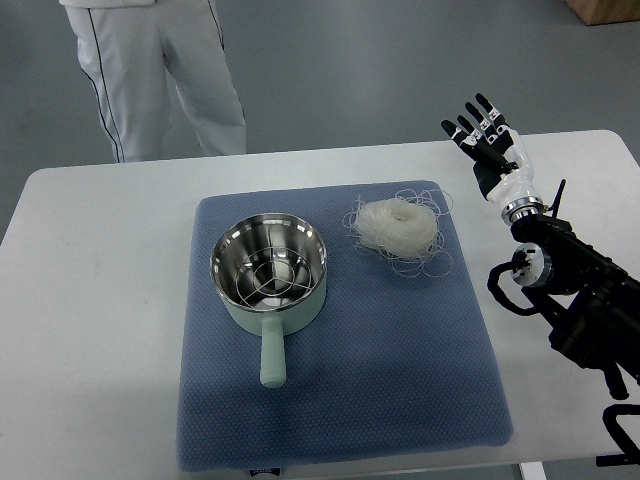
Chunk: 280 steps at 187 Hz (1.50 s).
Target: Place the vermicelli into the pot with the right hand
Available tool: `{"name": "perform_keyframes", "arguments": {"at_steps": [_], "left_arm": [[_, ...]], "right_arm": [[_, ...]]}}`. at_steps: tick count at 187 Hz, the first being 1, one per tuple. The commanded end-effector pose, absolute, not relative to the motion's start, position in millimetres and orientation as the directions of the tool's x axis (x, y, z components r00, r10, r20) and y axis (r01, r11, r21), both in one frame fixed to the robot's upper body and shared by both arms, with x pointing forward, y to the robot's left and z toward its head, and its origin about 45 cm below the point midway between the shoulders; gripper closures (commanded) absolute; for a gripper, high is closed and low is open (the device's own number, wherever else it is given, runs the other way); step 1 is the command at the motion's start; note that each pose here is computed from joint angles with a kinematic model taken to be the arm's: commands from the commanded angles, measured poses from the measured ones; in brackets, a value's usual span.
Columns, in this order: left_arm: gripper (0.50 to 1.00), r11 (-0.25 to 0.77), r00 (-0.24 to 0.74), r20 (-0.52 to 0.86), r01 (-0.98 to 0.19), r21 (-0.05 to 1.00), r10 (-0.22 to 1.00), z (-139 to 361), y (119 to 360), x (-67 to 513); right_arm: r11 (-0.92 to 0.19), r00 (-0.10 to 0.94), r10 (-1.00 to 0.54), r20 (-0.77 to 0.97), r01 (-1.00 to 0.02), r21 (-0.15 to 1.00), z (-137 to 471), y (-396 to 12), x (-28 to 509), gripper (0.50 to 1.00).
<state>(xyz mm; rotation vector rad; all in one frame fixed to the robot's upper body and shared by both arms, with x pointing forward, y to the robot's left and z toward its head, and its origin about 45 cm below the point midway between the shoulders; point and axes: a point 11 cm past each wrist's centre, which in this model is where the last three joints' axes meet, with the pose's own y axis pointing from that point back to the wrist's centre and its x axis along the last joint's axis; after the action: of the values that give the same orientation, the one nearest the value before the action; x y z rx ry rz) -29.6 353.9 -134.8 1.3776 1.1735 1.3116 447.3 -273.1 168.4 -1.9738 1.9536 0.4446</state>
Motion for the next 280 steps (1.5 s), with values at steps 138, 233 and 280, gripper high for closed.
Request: {"name": "perform_keyframes", "arguments": {"at_steps": [138,233,280], "left_arm": [[0.5,-0.174,-0.004,0.174,0.061,0.983,0.985,-134.6,354.9,-29.5],[0.5,-0.172,-0.006,0.173,0.061,0.983,0.985,-134.7,354.4,-29.5],[0.5,-0.172,-0.006,0.173,0.061,0.983,0.985,-134.7,354.4,-28.7]], "right_arm": [[-0.004,0.012,-0.9,-0.436,-1.0,-0.018,171.4,-275.3,449.2,0.579],[-0.019,0.03,-0.909,-0.415,-0.999,-0.03,176.4,-276.0,450.7,0.579],[-0.082,0.091,-0.959,-0.267,-0.996,-0.044,186.3,-287.8,452.1,0.579]]}}
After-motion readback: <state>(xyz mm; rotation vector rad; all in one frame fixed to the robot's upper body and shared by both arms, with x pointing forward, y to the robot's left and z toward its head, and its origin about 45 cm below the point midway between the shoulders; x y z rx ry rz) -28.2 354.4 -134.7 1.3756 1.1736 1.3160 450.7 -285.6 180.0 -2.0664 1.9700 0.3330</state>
